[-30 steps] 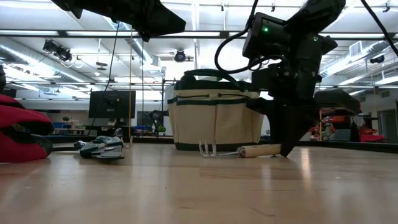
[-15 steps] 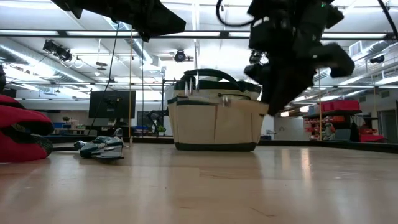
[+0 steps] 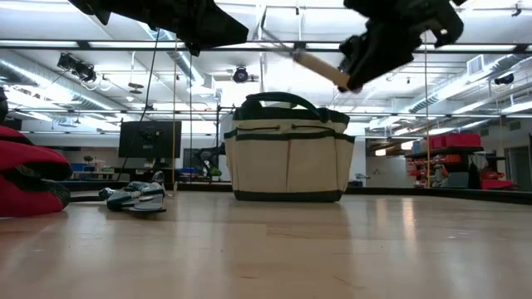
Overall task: Pick & Place Garden tools in Gardening bag
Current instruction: Put the bottom brown hand rake into the gardening bag
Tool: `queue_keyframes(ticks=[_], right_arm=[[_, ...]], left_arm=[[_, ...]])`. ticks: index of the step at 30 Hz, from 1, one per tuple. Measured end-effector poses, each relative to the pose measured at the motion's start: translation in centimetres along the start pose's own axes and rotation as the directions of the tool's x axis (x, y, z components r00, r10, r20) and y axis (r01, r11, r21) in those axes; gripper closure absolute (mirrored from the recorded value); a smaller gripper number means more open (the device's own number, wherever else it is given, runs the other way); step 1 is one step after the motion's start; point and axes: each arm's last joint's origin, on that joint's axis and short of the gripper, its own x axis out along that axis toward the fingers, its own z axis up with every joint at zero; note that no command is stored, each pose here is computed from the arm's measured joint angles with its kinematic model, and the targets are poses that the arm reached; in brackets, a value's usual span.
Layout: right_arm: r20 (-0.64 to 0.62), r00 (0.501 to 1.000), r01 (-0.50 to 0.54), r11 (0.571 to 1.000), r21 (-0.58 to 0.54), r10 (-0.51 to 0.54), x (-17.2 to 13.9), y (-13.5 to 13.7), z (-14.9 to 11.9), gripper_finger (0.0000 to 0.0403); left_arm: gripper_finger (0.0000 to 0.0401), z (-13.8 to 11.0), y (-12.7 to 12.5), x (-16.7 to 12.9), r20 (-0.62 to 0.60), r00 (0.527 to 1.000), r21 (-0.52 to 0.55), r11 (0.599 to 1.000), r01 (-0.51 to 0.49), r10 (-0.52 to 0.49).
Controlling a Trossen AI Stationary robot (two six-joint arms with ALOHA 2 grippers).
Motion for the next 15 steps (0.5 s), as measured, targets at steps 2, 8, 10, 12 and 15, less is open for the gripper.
queue_keyframes(ticks=[2, 8, 10, 12, 15], right_arm=[[0.041, 0.999, 0.027, 1.000, 0.005, -0.027, -1.0, -0.2, 0.3, 0.0352], [0.201, 0.977, 0.065, 0.998, 0.026, -0.069, -3.4, -0.7, 1.3, 0.0352], [0.254, 0.964, 0.077, 0.996, 0.034, -0.083, -4.1, -0.8, 1.6, 0.0352], [0.306, 0.947, 0.088, 0.995, 0.042, -0.097, -4.7, -0.9, 2.0, 0.0352], [0.380, 0.916, 0.113, 0.992, 0.058, -0.127, -5.5, -1.2, 2.6, 0.0352]], left_arm=[[0.0275, 0.0, 0.0, 0.0, 0.000, 1.000, 0.000, 1.000, 0.000, 0.000], [0.0275, 0.0, 0.0, 0.0, 0.000, 1.000, 0.000, 1.000, 0.000, 0.000], [0.0275, 0.0, 0.0, 0.0, 0.001, 1.000, 0.000, 1.000, 0.000, 0.000], [0.0275, 0.1, 0.0, 0.0, 0.005, 1.000, -0.001, 1.000, 0.000, 0.000], [0.0275, 0.2, 0.0, 0.0, 0.021, 1.000, -0.005, 1.000, 0.006, -0.005]])
